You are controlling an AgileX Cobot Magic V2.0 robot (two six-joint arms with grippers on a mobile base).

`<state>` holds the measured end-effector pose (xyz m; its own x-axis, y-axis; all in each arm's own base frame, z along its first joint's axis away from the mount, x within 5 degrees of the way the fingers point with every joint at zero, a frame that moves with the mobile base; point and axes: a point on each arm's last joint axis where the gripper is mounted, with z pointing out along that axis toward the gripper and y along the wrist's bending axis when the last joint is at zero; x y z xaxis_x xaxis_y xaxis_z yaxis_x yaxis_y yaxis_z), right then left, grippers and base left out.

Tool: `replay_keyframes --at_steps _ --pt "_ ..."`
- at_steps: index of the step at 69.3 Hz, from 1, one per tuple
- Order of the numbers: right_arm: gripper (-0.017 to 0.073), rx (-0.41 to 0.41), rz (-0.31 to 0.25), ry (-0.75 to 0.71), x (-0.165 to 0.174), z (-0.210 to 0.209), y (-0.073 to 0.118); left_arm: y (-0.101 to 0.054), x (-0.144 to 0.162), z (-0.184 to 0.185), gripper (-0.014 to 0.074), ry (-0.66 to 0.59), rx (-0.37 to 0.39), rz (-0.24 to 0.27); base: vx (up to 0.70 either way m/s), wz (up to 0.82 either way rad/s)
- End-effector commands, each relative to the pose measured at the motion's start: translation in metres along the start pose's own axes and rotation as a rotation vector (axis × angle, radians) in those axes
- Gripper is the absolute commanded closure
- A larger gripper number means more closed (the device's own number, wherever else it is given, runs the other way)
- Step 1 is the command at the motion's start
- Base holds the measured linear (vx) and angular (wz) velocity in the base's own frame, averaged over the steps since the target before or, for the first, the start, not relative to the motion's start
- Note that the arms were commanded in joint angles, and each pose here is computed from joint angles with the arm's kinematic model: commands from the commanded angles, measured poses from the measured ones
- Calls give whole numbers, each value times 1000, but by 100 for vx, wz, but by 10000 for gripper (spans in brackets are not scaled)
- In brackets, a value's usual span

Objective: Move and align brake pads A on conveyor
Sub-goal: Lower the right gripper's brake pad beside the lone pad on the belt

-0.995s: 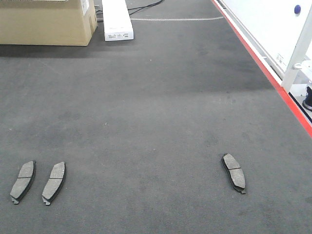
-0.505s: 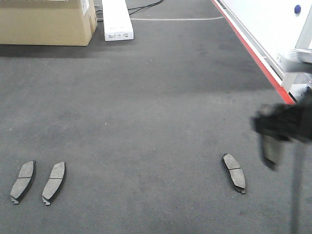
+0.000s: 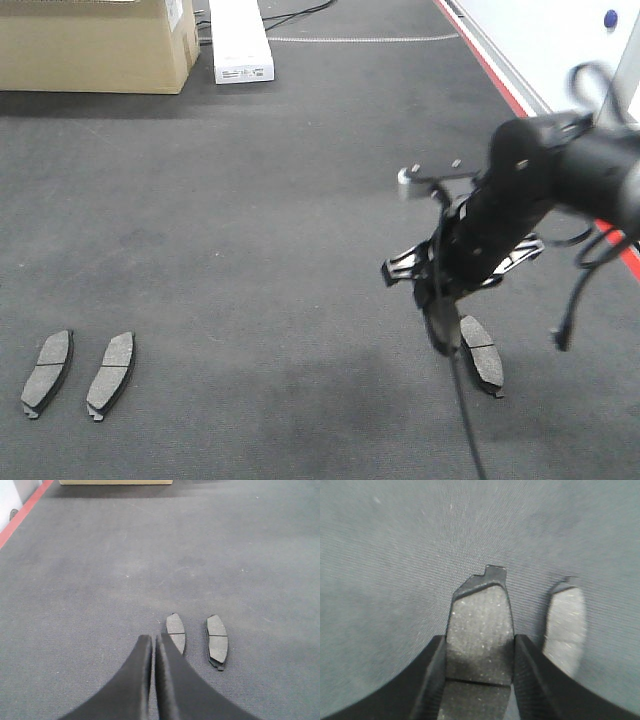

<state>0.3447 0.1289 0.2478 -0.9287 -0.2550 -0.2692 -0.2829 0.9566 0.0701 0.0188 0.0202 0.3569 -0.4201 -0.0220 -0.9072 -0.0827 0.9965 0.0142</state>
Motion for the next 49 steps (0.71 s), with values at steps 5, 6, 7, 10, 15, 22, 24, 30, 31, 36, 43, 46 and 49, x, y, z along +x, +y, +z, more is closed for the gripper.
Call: replay_keyframes --at_steps 5,6,7,10,15,22,24,30,31,36,43,46,49 --pt "563 -3 5 -45 -10 -2 2 -1 -11 -2 600 -73 11 6 0 0" --pt "563 -2 5 -41 -10 0 1 -1 -11 -2 600 -73 11 6 0 0" --pt "563 -2 5 -35 -10 2 1 -1 -11 -2 600 -73 11 6 0 0" --pt "563 1 5 -19 -10 8 1 -1 -11 -2 600 -73 11 6 0 0" --pt "563 5 4 -3 -10 16 0 -1 -11 -2 600 -73 11 6 0 0" --pt "563 10 3 22 -11 28 -1 -1 -11 -2 600 -73 11 6 0 0" --pt "563 10 3 27 -11 32 -1 -1 -11 -2 600 -73 11 6 0 0" --pt "563 12 1 41 -11 41 -1 -1 -11 -2 600 -73 11 6 0 0" --pt "563 12 0 43 -11 42 -1 -1 -11 -2 600 -73 11 6 0 0" --pt "563 13 -2 58 -11 48 -2 -1 -11 -2 600 -73 11 6 0 0" --pt "563 14 -6 69 -11 52 -2 -1 -11 -2 600 -73 11 6 0 0" --pt "563 14 -9 73 -10 54 -2 -1 -11 -2 600 -73 11 6 0 0" --pt "563 14 -9 75 -10 55 -2 -1 -11 -2 600 -73 11 6 0 0"
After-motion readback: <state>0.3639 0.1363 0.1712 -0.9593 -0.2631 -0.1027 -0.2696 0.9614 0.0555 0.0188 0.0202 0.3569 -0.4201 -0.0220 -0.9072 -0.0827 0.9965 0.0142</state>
